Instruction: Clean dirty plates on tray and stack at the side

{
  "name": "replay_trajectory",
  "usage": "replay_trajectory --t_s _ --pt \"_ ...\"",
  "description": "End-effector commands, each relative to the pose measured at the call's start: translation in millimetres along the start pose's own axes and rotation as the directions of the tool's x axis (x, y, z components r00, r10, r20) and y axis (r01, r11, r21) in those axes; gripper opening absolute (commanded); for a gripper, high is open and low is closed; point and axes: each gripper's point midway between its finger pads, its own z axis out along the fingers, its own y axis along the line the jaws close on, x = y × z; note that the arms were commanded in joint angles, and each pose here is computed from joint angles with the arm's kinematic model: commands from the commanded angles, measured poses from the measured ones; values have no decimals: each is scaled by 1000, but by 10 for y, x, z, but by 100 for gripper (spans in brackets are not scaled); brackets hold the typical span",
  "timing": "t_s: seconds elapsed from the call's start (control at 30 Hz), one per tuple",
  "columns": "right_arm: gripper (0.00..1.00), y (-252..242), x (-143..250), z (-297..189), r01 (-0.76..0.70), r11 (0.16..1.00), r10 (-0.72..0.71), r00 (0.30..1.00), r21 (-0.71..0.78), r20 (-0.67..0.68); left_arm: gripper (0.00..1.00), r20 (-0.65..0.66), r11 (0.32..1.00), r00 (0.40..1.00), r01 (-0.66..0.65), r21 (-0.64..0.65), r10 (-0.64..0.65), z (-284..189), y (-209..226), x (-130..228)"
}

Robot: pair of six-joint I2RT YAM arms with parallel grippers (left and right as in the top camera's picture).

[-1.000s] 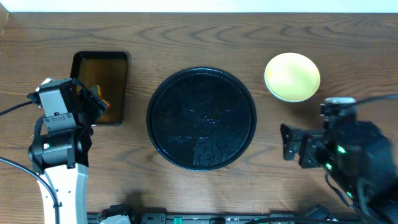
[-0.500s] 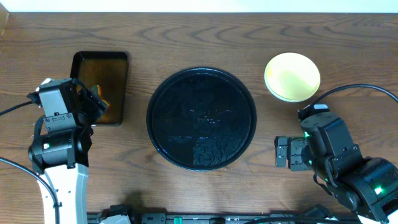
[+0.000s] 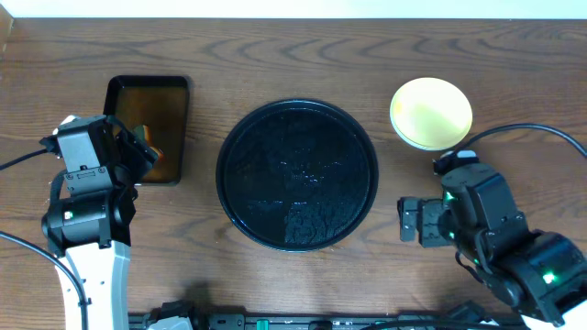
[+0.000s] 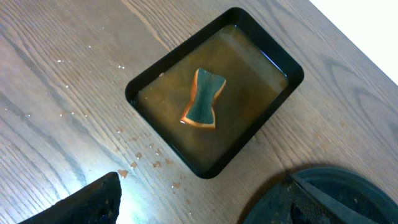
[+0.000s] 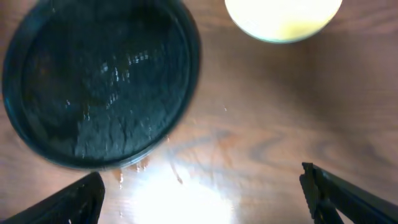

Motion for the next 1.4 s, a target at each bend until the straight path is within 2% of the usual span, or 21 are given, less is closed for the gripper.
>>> replay_trajectory --t_s 0.0,0.2,0.4,0.67,0.97,1.23,1.37 --pt "99 -116 40 156 20 1000 -20 999 -8 47 82 -6 1000 1000 -2 -9 2 16 20 11" --pt "99 -318 -27 414 2 997 23 954 -83 300 82 -6 1000 1000 -2 -9 2 16 20 11" --pt "99 -648 37 456 -79 995 102 848 -67 520 82 -6 1000 1000 -2 -9 2 16 20 11" --pt "99 -679 42 417 34 999 -27 722 3 691 82 -6 1000 1000 -2 -9 2 16 20 11" --pt "99 -708 14 549 54 998 -44 579 15 814 82 -6 1000 1000 -2 -9 2 16 20 11" --pt "99 -906 -2 527 -28 997 -45 565 74 824 82 -6 1000 1000 -2 -9 2 16 20 11" --pt "99 -1007 121 678 -67 993 -37 629 101 777 82 -6 1000 1000 -2 -9 2 16 20 11"
